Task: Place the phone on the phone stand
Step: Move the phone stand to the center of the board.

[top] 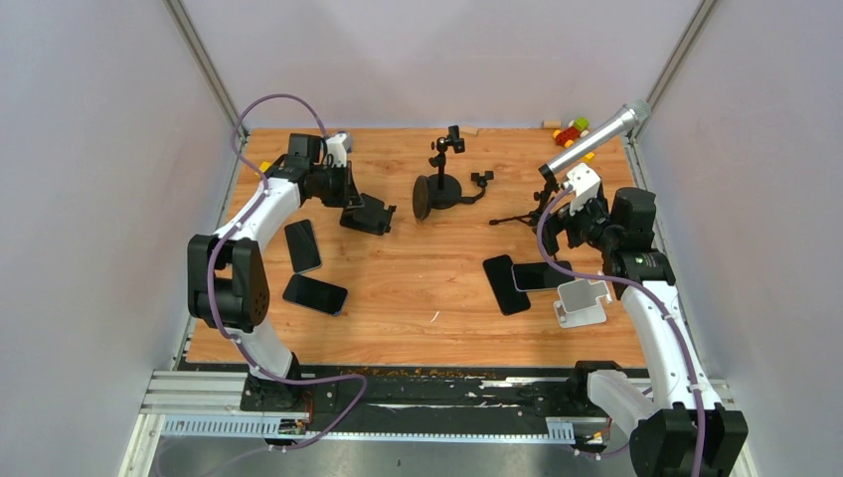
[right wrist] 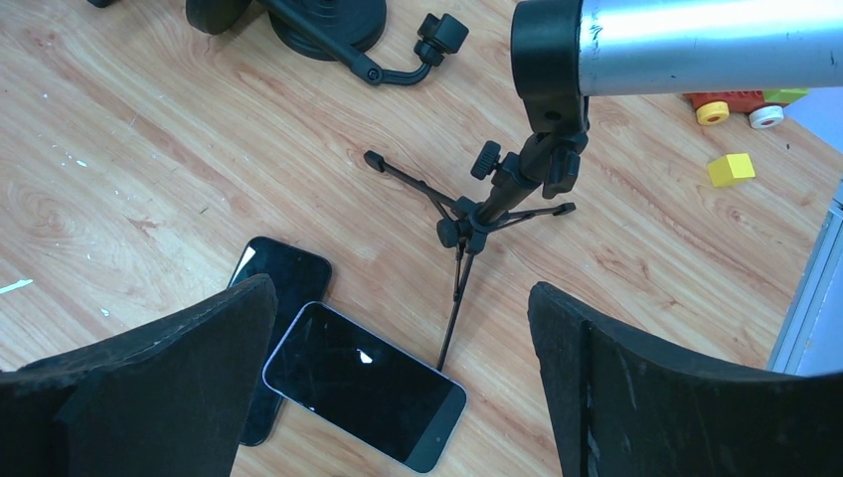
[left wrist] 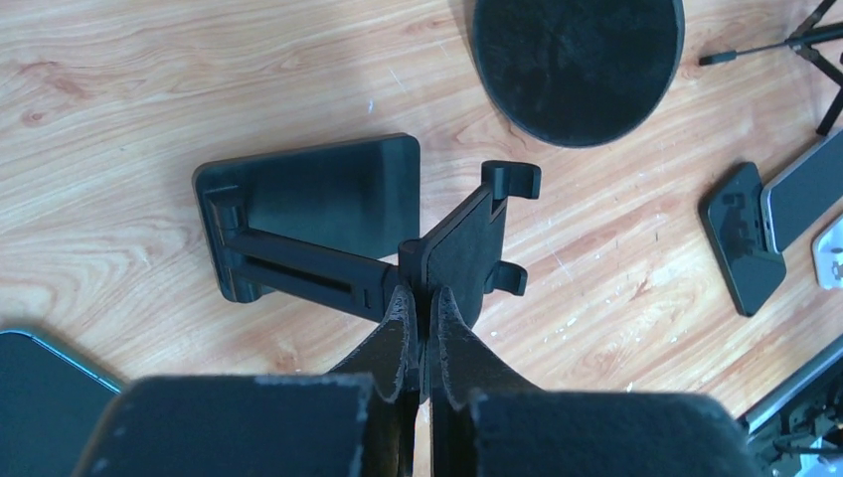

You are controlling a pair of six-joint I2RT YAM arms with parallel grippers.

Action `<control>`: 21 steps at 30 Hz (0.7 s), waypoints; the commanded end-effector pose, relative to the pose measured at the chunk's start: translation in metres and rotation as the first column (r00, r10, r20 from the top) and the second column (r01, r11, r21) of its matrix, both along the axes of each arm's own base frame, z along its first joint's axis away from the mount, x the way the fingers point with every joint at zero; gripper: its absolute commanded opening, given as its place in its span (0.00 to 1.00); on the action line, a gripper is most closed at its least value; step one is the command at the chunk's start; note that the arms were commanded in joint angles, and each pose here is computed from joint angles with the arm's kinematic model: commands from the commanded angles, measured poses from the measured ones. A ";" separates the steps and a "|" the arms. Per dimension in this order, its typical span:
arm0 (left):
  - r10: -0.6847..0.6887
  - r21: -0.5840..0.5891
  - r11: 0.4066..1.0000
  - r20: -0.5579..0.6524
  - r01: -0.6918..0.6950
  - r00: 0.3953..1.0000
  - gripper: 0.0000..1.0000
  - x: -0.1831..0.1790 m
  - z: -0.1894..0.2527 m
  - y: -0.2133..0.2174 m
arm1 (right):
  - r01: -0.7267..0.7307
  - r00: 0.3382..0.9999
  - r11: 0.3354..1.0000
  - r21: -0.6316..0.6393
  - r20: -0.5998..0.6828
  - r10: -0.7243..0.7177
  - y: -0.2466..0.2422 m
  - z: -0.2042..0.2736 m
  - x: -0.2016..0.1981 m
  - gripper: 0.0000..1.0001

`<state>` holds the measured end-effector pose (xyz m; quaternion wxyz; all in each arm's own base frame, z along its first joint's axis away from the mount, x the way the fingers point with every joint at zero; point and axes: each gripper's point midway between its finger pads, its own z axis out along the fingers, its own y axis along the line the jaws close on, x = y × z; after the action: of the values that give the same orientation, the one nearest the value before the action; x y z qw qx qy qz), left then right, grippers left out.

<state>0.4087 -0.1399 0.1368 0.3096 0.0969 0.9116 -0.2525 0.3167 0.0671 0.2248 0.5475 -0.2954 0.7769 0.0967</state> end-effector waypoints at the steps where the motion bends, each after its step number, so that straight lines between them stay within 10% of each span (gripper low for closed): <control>1: -0.095 0.021 0.995 -0.056 0.096 0.994 0.00 -0.020 -0.006 -0.006 | -0.031 0.999 0.999 0.005 0.027 0.031 0.005 0.006 0.002 1.00; 21: -0.315 -0.035 0.949 -0.120 0.313 0.942 0.00 -0.090 0.006 -0.040 | -0.128 0.992 0.992 0.019 -0.009 0.128 0.030 -0.001 -0.005 1.00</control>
<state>0.3527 -0.1725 0.1391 0.2397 0.1837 0.9054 -0.2985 0.3138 0.0839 0.2174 0.5343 -0.3153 0.7745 0.1234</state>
